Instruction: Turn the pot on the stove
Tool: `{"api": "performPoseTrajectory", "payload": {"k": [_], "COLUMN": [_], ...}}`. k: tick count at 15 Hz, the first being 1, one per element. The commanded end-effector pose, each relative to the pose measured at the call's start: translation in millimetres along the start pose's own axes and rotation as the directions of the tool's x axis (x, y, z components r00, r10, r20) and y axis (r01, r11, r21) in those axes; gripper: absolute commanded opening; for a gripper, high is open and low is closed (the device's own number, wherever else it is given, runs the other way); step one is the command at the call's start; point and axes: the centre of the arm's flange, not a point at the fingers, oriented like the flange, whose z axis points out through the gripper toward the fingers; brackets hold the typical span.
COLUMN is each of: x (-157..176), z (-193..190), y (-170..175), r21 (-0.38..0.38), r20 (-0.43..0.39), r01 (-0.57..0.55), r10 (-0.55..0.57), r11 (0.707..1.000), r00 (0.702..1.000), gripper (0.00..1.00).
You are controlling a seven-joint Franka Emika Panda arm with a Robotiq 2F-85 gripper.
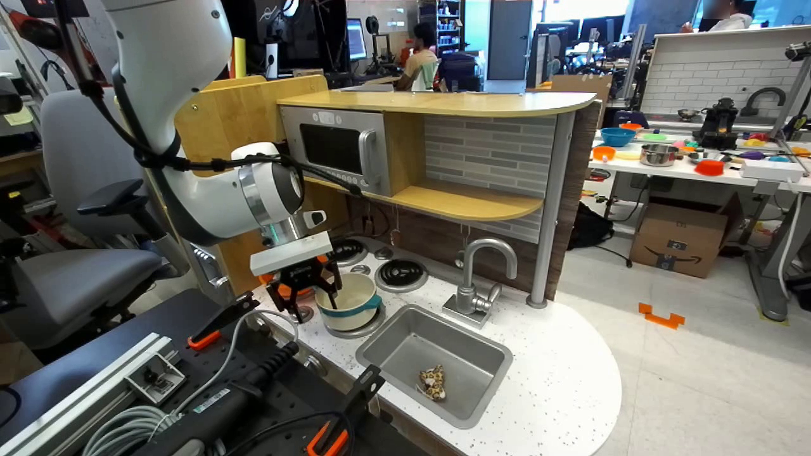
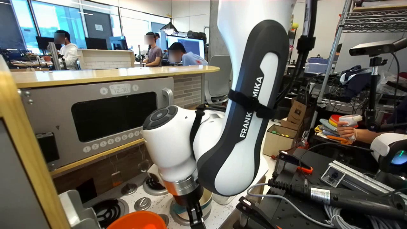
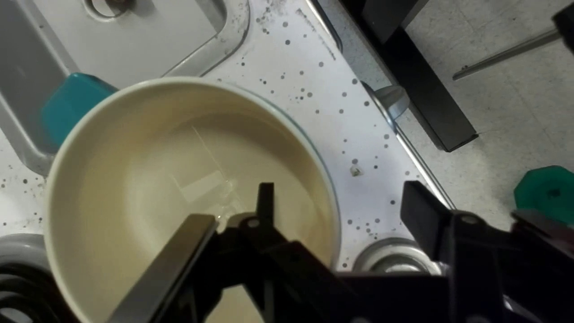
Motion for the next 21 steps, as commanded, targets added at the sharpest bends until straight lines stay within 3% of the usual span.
{"api": "performPoseTrajectory", "payload": {"k": [1, 7, 12, 15, 21], "x": [-0.6, 1.9, 4.7, 2.1, -24.8], "z": [13.5, -0.4, -26.0, -36.3, -31.3], "y": [-4.1, 10.2, 16.3, 10.7, -10.6], "r21": [-0.012, -0.093, -0.243, -0.299, -0.334], "r20": [-0.026, -0.076, -0.15, -0.19, -0.236], "r01": [0.058, 0.101, 0.238, 0.351, 0.576], "r10": [-0.058, -0.109, -0.278, -0.416, -0.658], "r11": [0.998, 0.99, 0.941, 0.887, 0.746], "r00": [0.998, 0.991, 0.949, 0.889, 0.715], "gripper": [0.42, 0.01, 0.01, 0.01, 0.01]}}
